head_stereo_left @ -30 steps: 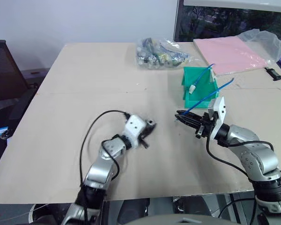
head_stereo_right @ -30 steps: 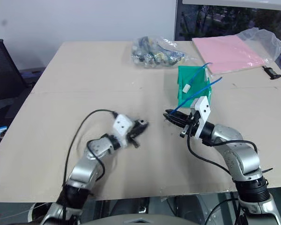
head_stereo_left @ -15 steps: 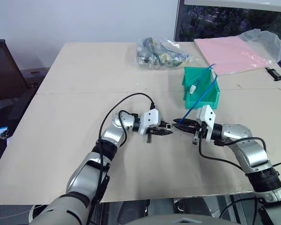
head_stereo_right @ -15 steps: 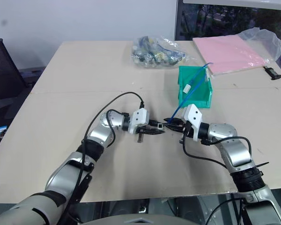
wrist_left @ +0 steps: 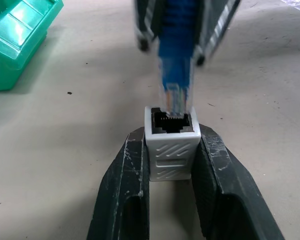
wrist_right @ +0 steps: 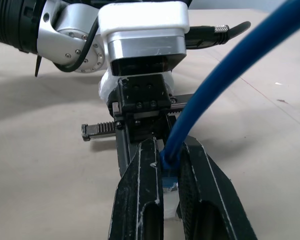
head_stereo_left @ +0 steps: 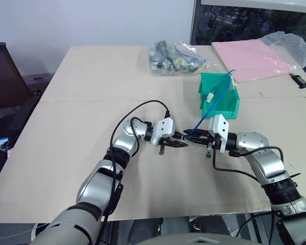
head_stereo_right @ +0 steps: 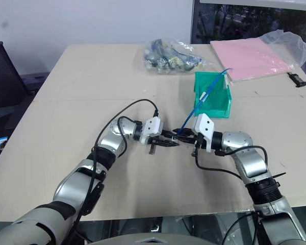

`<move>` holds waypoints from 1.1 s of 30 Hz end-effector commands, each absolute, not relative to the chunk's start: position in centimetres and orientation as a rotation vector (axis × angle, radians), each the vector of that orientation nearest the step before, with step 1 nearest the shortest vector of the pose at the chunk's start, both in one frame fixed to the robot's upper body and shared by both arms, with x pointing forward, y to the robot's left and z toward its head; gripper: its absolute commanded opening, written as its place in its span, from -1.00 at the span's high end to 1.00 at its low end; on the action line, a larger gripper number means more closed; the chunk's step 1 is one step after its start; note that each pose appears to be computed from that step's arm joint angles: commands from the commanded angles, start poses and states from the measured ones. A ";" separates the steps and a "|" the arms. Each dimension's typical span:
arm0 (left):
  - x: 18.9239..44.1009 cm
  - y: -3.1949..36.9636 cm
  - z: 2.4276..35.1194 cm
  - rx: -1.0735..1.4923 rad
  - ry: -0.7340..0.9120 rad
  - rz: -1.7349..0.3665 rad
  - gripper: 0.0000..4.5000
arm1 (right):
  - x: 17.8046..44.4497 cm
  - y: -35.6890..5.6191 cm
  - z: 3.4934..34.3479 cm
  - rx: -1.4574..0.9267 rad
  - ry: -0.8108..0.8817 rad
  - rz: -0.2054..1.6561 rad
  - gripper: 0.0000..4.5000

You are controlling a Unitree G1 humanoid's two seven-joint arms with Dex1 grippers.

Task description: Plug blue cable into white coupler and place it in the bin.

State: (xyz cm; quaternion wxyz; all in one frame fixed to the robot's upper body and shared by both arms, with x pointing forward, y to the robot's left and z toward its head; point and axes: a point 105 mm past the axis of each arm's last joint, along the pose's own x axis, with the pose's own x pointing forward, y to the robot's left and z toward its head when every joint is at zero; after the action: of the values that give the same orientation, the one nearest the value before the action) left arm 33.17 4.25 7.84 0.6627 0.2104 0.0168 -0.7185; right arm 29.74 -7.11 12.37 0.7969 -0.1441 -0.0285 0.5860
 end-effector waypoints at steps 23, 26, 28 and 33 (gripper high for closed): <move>31.0 3.2 5.4 0.475 0.137 -1.764 0.75 | 29.3 -6.8 8.6 -0.508 0.094 1.376 1.00; 31.0 3.3 5.4 0.477 0.137 -1.765 0.75 | 29.8 -6.5 8.2 -0.512 0.103 1.364 1.00; 31.0 3.2 5.5 0.477 0.136 -1.764 0.75 | 29.8 -6.5 6.8 -0.465 0.167 1.359 1.00; 31.0 3.1 5.5 0.476 0.130 -1.762 0.75 | 27.2 -8.2 1.7 -0.499 0.404 1.425 1.00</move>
State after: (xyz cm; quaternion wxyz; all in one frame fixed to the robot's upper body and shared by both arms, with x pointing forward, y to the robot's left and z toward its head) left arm 32.77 4.25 7.19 0.6495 0.2111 0.0343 -0.7296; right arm 29.94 -6.27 10.17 0.7501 -0.2146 0.0065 0.6255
